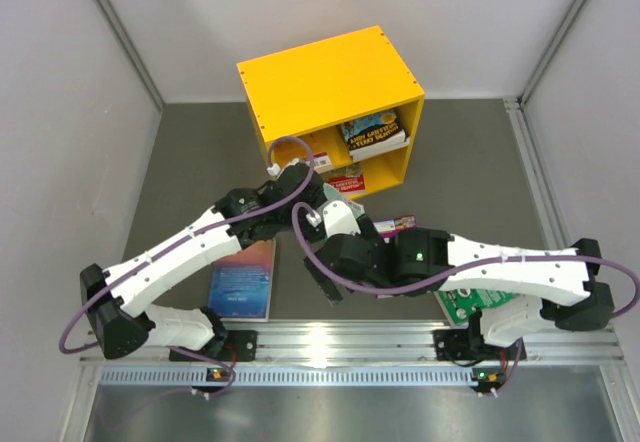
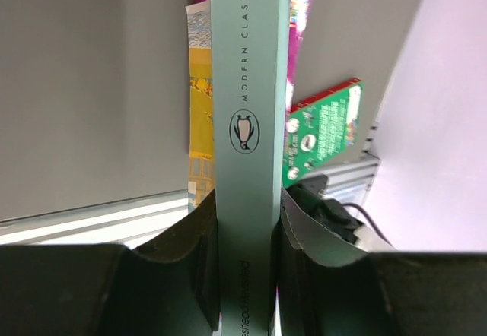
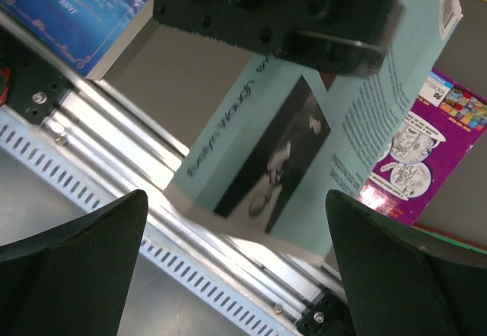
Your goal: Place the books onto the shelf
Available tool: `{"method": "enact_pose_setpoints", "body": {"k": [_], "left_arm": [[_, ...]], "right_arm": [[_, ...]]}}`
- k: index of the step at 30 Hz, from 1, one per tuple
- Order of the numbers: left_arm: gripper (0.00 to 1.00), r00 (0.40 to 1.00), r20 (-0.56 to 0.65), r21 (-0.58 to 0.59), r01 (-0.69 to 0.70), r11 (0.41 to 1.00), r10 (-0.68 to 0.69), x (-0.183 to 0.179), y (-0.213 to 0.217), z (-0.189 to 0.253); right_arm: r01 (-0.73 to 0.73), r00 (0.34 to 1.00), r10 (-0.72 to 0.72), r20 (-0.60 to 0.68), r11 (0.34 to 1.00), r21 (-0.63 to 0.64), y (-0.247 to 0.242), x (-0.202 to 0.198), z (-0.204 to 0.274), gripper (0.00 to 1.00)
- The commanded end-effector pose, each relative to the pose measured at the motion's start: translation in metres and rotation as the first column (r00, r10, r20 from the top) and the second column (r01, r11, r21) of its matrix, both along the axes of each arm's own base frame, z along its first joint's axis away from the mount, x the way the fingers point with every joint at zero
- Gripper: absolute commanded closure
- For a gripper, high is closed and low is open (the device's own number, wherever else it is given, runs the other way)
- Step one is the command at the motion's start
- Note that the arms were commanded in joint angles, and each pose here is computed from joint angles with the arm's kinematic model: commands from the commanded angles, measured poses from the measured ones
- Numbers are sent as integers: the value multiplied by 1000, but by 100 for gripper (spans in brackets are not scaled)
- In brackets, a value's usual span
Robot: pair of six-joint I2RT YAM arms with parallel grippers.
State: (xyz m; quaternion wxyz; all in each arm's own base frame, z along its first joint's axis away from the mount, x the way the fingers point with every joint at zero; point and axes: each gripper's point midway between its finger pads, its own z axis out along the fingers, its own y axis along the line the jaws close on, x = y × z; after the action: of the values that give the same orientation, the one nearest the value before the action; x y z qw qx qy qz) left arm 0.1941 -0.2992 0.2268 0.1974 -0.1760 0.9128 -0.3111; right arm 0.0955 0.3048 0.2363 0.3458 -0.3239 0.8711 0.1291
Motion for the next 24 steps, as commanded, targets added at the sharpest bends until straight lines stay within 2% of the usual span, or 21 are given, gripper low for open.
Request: {"method": "enact_pose_setpoints", "body": {"k": [1,3,5,6,9,10,11,12,15,16,19,20,24], "left_arm": [[100,999,48,-155,21,988,-14,3,-21,52],[100,999,42,-176,22,984,-15,1,-22,57],[100,999,42,-189,22,982,-14,0,-22,60],[100,999,41,-190,22,982,-14,-1,-22,61],[100,999,38,-185,22,983,-16,-3,-19,60],[100,999,33,-179,22,984,-16,-4,-18,58],[100,999,33,-181,21,983,-15,-4,-17,59],[100,999,34,-182,21,983,-15,-5,-16,59],[100,999,48,-200,21,980,-12,-5,-15,63],[100,999,48,-202,20,979,-11,-6,-14,64],[85,998,57,-212,23,977,-11,-8,-11,69],[73,998,63,-215,26,976,-12,-9,-10,71],[51,994,97,-247,74,966,-52,-24,0,85]], "right_arm": [[39,995,-43,95,998,45,16,13,14,0],[53,992,-56,116,998,21,17,17,9,1],[80,985,-79,154,997,-3,14,24,8,10],[100,979,-97,178,995,-10,11,29,9,21],[127,971,-121,204,992,-13,7,33,14,45],[138,968,-133,214,990,-8,5,35,17,59],[145,966,-141,217,989,-3,2,36,19,66],[154,964,-151,218,988,3,1,36,20,76],[172,961,-172,218,985,19,-8,35,25,92],[183,958,-185,219,983,30,-12,36,27,100],[225,951,-236,200,971,75,-30,35,34,100],[233,950,-249,190,967,101,-40,34,38,100],[305,938,-329,111,933,189,-71,32,42,100]]}}
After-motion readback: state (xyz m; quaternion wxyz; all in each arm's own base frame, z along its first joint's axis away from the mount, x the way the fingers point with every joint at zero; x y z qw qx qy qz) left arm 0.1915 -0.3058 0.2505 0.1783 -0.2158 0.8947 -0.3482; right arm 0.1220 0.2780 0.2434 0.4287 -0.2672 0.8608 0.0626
